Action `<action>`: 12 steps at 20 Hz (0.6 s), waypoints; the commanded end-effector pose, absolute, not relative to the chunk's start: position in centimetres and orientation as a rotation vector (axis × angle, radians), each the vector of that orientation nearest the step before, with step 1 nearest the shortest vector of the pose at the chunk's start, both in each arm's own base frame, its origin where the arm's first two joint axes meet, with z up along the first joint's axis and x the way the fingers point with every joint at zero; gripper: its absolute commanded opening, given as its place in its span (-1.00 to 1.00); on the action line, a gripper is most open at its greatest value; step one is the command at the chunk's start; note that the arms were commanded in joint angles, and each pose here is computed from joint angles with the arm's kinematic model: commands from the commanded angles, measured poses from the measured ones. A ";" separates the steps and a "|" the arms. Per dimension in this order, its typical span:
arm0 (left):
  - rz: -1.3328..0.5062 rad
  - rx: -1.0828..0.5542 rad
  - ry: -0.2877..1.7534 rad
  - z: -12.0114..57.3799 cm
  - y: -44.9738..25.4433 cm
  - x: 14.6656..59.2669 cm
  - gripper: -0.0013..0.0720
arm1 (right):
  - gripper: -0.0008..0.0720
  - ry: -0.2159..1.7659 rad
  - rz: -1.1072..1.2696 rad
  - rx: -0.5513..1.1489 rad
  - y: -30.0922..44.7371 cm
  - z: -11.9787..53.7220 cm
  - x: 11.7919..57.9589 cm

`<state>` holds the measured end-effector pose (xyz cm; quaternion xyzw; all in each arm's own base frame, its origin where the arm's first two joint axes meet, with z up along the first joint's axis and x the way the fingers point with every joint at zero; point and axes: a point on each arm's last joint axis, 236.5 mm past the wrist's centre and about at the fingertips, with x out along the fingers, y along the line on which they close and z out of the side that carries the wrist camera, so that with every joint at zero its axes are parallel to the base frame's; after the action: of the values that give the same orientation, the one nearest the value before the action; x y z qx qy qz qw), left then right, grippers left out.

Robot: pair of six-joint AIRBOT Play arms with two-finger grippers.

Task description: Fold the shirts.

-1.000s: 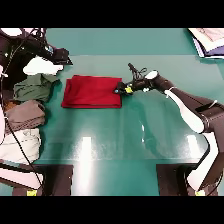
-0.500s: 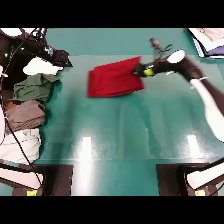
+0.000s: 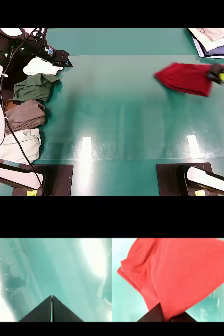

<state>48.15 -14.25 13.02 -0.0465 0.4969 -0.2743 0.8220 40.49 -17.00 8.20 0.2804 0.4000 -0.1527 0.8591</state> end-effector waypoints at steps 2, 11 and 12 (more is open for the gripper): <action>-0.577 -0.116 1.062 13.0 -14.3 48.1 -0.91 | -0.94 0.744 -0.658 0.755 -25.8 6.0 29.6; -0.578 -0.113 1.060 13.0 -14.3 48.2 -0.91 | 0.13 1.004 -0.887 0.637 -27.4 2.2 17.9; -0.577 -0.113 1.058 13.1 -14.3 48.2 -0.91 | 0.63 1.055 -0.924 0.578 -28.1 2.8 16.4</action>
<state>48.14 -14.31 13.05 -0.0536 0.4987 -0.2715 0.8214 21.10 -26.84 2.66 0.3256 0.4165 -0.3780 0.7600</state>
